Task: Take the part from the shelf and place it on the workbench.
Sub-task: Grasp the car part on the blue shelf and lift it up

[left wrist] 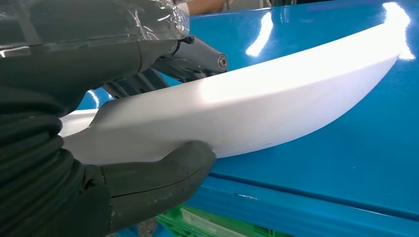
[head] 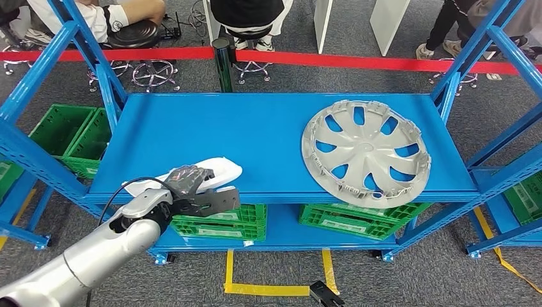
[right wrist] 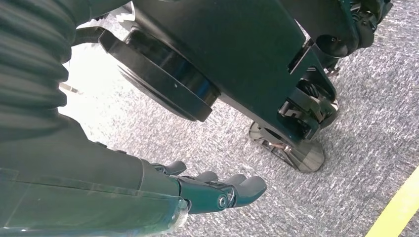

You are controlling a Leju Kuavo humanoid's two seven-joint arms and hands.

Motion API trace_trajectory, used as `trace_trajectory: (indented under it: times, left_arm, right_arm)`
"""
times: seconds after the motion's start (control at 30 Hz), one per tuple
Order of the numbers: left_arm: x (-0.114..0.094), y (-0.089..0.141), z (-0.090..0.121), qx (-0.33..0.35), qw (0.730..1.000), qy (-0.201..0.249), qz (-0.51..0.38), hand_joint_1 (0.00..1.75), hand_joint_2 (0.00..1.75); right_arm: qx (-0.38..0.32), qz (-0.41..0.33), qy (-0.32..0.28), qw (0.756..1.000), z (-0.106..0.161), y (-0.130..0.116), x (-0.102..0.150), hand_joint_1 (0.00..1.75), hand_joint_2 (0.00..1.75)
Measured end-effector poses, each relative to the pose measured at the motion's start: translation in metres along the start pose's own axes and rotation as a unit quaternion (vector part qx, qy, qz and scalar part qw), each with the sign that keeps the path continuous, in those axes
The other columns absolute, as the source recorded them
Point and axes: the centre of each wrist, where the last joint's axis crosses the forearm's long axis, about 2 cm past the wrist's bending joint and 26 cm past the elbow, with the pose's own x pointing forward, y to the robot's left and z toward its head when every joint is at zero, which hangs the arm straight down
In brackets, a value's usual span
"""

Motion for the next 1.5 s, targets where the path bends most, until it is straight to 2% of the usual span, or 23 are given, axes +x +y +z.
trace_trajectory:
  times: [0.4,0.7,0.93,1.13,1.23,1.33,1.5]
  left_arm:
    - [0.000,0.000,0.000,0.006,1.000,0.001,-0.016,1.75,1.75]
    - [0.000,-0.001,0.000,0.030,1.000,-0.006,0.004,1.75,1.75]
    - [0.007,0.007,0.000,0.081,0.987,-0.053,0.130,1.75,1.75]
    - [0.010,0.012,0.000,0.090,0.980,-0.065,0.165,1.75,1.75]
    - [0.010,0.015,0.000,0.101,0.966,-0.087,0.223,1.75,1.75]
    - [0.010,0.022,0.001,0.117,0.939,-0.116,0.303,1.75,1.75]
    - [0.010,0.035,0.007,0.159,0.900,-0.156,0.376,1.75,1.75]
  right_arm:
    - [-0.001,0.002,0.002,1.000,0.000,0.001,0.000,0.00,1.75]
    - [0.000,-0.005,0.005,1.000,0.000,0.002,-0.002,0.00,1.75]
    - [0.007,-0.027,-0.002,1.000,-0.002,0.007,-0.014,0.00,1.75]
    - [0.008,-0.034,0.000,0.999,-0.003,0.009,-0.021,0.00,1.75]
    - [0.006,-0.044,-0.003,0.999,-0.003,0.009,-0.022,0.00,1.75]
    - [0.004,-0.055,-0.007,0.998,-0.003,0.009,-0.026,0.00,1.75]
    - [-0.001,-0.070,-0.010,0.997,-0.003,0.007,-0.032,0.00,1.75]
